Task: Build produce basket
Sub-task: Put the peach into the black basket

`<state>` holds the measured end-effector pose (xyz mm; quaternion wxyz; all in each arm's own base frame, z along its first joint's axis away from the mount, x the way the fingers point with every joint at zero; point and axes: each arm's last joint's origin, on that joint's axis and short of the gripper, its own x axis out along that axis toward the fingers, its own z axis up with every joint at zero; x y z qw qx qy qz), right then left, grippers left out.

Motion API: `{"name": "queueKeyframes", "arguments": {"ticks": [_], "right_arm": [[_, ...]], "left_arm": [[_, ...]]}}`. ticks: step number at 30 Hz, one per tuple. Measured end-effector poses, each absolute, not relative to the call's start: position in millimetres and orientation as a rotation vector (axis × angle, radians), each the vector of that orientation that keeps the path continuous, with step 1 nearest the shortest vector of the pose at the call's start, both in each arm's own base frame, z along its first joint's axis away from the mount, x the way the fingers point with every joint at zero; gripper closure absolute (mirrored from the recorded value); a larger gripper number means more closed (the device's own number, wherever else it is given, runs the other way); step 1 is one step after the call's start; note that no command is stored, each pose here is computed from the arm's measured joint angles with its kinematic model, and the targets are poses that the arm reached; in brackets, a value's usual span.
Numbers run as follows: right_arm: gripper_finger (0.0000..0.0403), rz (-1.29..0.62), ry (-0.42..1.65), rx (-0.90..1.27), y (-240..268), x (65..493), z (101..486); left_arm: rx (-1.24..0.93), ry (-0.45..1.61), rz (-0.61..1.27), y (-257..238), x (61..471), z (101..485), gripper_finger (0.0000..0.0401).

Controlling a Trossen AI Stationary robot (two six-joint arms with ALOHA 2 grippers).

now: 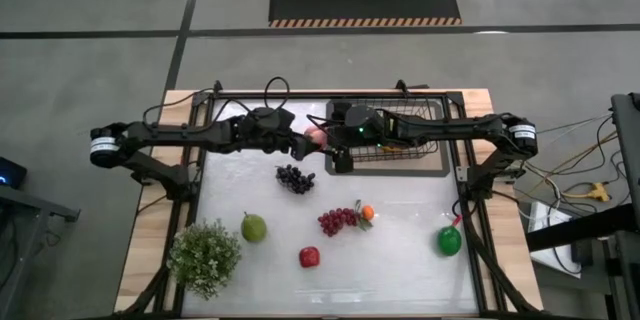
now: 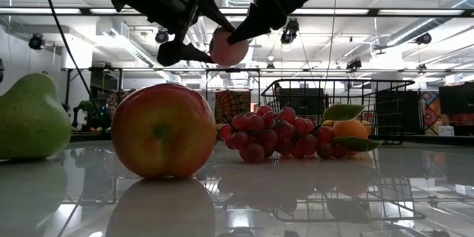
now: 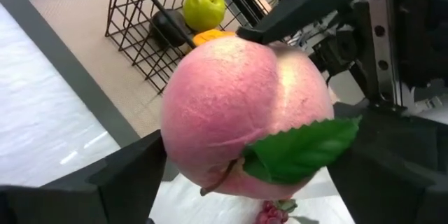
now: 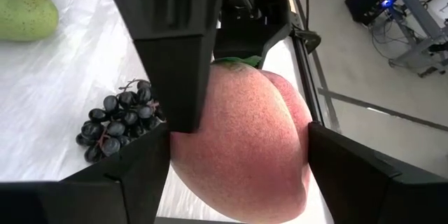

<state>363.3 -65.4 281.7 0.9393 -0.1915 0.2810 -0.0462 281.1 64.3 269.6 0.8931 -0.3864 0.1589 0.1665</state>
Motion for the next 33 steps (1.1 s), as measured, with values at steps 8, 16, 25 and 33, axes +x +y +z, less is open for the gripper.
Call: {"name": "queueKeyframes", "arguments": {"ticks": [8,16,25,33], "right_arm": [[0.0111,-0.115,0.598,-0.356,-67,357,286],[0.0112,-0.152,0.571,-0.29,-69,348,297],[0.0115,-0.174,0.537,-0.244,-69,342,306],[0.0115,-0.191,0.52,-0.207,-73,338,310]], "left_arm": [[-0.691,0.306,0.308,63,274,281,0.0033],[-0.618,0.248,0.298,63,271,292,0.0032],[-0.577,0.187,0.284,63,272,298,0.0032],[-0.538,0.173,0.276,63,271,301,0.0032]]}}
